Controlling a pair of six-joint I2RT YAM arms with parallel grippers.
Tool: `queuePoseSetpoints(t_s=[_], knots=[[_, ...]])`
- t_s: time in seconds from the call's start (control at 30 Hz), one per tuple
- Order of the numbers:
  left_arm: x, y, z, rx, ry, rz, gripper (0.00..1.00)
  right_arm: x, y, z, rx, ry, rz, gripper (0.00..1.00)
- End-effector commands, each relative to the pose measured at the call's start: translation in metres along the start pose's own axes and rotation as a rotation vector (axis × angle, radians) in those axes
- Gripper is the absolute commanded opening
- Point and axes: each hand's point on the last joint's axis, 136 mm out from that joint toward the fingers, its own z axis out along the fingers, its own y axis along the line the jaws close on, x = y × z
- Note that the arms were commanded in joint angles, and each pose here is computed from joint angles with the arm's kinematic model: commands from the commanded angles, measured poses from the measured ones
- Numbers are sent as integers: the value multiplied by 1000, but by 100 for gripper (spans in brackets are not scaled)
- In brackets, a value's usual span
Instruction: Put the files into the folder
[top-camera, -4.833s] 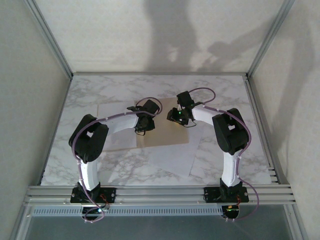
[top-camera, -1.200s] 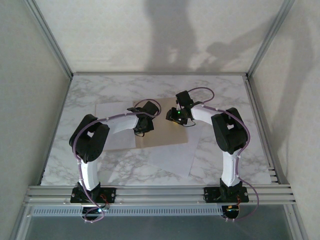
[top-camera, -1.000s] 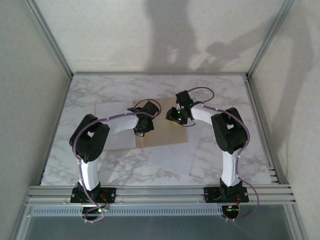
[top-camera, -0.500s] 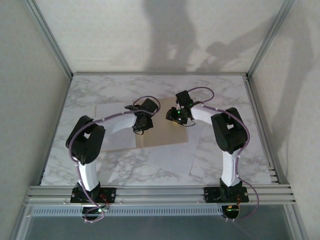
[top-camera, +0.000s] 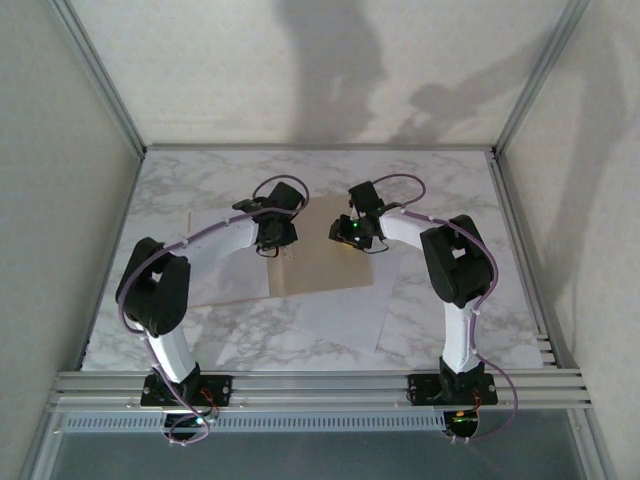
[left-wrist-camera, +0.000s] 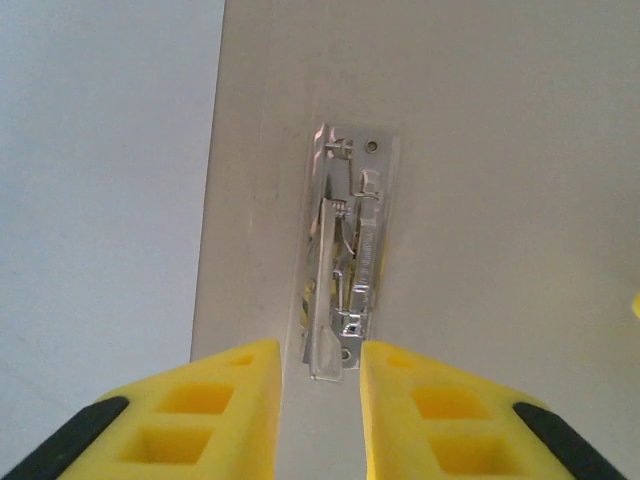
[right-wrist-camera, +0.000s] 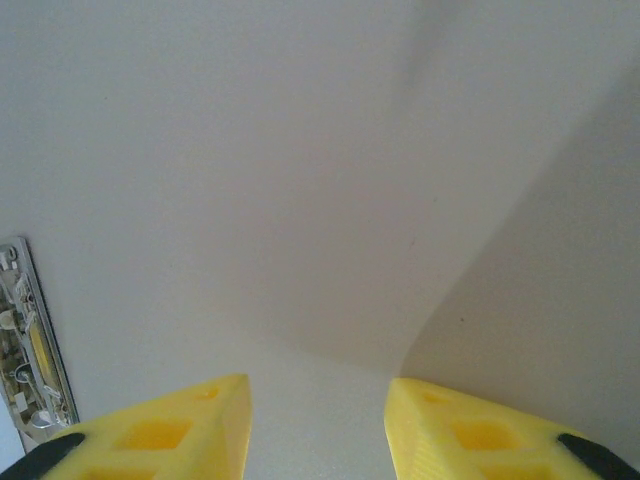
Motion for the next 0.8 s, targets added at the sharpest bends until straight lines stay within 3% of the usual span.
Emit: queuePoseSetpoints(t_s=[0.0,0.2,0.43,0.53,0.77], knots=[[0,1,-15,21,-12,0,24,32,-21,17,72,113,20,41],[28,-5,-15,58,45,53,15,31,-21,18,72,112,19,41],[54,12,11,5,102,72,14,31,-20,18,72,116,19,41],[47,15,19,-25,94,77,13,31,-21,19,71,116,20,42],[-8,10,32,-62,32,65,14,32,-20,18,70,117,18,41]])
